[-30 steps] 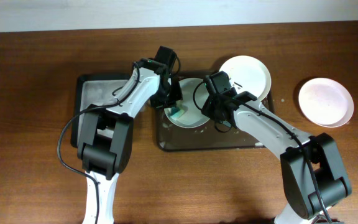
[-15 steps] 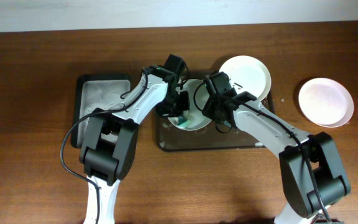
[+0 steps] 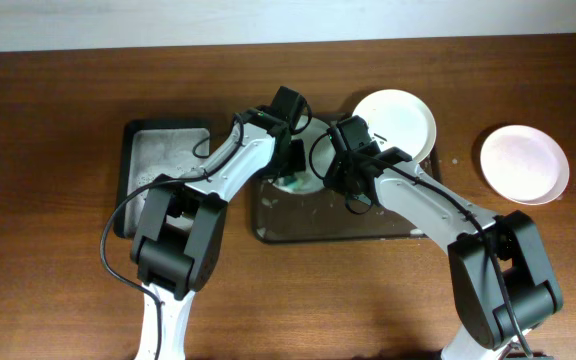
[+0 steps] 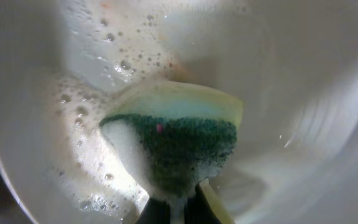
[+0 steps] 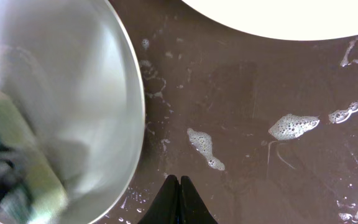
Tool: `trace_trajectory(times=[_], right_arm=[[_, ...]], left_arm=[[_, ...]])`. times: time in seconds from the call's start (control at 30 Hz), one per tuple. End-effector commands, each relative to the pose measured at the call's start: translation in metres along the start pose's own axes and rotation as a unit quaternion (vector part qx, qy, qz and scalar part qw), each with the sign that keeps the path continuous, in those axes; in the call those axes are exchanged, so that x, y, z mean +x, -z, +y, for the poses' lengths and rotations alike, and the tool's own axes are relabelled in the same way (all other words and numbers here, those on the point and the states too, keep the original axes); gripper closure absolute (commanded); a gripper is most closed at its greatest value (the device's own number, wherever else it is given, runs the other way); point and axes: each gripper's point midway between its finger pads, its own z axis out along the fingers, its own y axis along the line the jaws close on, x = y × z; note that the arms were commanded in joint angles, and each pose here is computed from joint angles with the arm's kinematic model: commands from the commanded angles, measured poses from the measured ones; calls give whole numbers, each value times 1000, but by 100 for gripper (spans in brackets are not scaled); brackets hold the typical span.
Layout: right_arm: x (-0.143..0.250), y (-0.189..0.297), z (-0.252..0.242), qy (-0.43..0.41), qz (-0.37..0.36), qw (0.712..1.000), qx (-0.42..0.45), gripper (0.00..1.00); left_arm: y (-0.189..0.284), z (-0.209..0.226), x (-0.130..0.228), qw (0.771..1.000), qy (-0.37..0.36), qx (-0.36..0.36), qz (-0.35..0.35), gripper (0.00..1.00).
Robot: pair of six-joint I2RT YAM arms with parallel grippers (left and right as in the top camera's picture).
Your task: Clean dirty plates on tray and stack at the side
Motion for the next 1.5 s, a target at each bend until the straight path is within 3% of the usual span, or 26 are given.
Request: trace_trajectory(times=[0.0, 0.2, 0.3, 0.33, 0.43, 0.63, 0.97, 1.13, 1.27, 1.47], right_arm=[[4, -1, 2, 17, 6, 1000, -2, 96], [3, -1, 5, 33, 5, 999, -11, 95], [-5, -2, 12, 35, 3, 999, -35, 80], [-11, -1, 16, 38, 2, 998, -56, 65], [-31, -1, 12, 11, 1, 996, -84, 58], [-60, 1, -3, 13, 17, 989, -144, 59], [-18, -39, 5, 38, 128, 968, -212, 62], [-18, -47, 7, 40, 128, 966, -220, 64], [-23, -55, 11, 40, 116, 966, -228, 75], [-36, -58, 19, 43, 86, 965, -244, 78]], left_arm=[[-23, 39, -11, 995, 21, -89, -37, 99], [-25, 21, 14, 999, 16, -36, 24, 99], [-25, 15, 20, 999, 18, -19, 39, 99], [-25, 15, 22, 999, 18, -18, 45, 99], [-24, 20, 28, 998, 19, -26, 57, 99], [-24, 20, 32, 997, 21, -25, 67, 99], [-23, 18, 39, 996, 16, -16, 84, 99], [-26, 22, 47, 995, 17, -22, 94, 99], [-35, 29, 61, 993, 19, -26, 109, 99], [-39, 30, 65, 993, 20, -21, 112, 99]])
